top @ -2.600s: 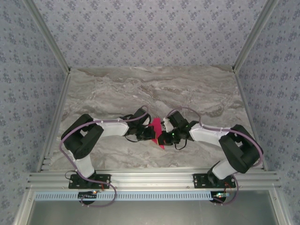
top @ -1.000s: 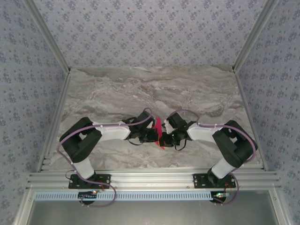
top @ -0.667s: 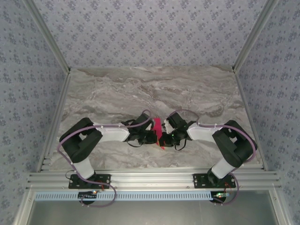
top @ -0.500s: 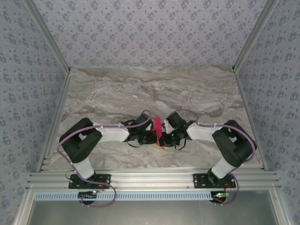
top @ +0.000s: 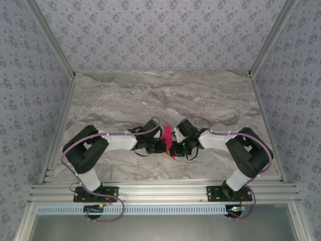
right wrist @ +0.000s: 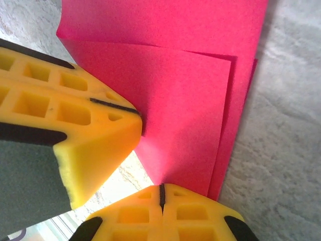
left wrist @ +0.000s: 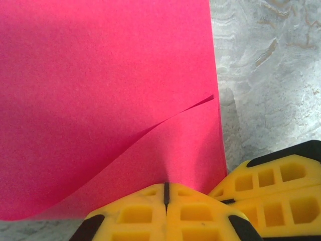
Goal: Fold a paper plane with a square sheet of paper (fold left side to right side)
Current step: Third fold the triangle at the center of the table.
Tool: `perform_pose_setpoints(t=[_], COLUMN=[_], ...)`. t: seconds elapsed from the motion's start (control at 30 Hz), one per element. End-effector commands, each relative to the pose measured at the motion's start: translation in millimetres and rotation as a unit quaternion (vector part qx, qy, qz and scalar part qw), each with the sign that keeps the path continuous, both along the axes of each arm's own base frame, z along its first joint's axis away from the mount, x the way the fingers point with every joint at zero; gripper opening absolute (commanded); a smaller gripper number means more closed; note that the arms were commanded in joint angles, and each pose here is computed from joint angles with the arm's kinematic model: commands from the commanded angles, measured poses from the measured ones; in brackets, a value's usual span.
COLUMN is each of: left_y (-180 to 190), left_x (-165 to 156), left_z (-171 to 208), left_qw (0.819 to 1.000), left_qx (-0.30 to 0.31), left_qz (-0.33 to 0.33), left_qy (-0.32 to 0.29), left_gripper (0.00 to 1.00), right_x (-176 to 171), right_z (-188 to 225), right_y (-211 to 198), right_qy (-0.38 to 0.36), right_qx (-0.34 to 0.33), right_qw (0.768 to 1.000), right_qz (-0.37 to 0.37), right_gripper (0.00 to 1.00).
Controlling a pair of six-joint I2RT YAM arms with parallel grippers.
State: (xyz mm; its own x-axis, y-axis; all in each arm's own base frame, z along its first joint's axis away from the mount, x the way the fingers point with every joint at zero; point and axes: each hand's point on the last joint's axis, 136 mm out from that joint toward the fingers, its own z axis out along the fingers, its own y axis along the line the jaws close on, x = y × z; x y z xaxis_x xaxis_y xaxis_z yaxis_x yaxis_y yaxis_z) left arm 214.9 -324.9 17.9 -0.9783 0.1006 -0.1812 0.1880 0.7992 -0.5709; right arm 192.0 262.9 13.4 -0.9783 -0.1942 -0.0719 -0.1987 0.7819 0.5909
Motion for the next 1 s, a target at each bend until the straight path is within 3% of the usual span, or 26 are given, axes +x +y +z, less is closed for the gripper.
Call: perform_pose_setpoints(t=[0.0,0.7,0.97], left_y=[43,94,97], left_x=[14,58,60], left_z=[-26,-22,10], left_qw=[0.995,0.992,0.993], left_qx=[0.090,0.110,0.082], left_qz=[0.034,0.066,0.074], left_qy=[-0.003,-0.007,-0.033], left_gripper=[0.02,0.02,0.03], right_x=[-33,-36,-34], right_z=[-46,-45,-43], right_y=[-52,-53,-51], right_qy=[0.055,0.059,0.059], right_qx=[-0.137,-0.137,-0.133], right_qw=[0.989,0.989,0.989], right_qz=[-0.006,0.001,0.002], right_gripper=[0.00,0.00,0.00])
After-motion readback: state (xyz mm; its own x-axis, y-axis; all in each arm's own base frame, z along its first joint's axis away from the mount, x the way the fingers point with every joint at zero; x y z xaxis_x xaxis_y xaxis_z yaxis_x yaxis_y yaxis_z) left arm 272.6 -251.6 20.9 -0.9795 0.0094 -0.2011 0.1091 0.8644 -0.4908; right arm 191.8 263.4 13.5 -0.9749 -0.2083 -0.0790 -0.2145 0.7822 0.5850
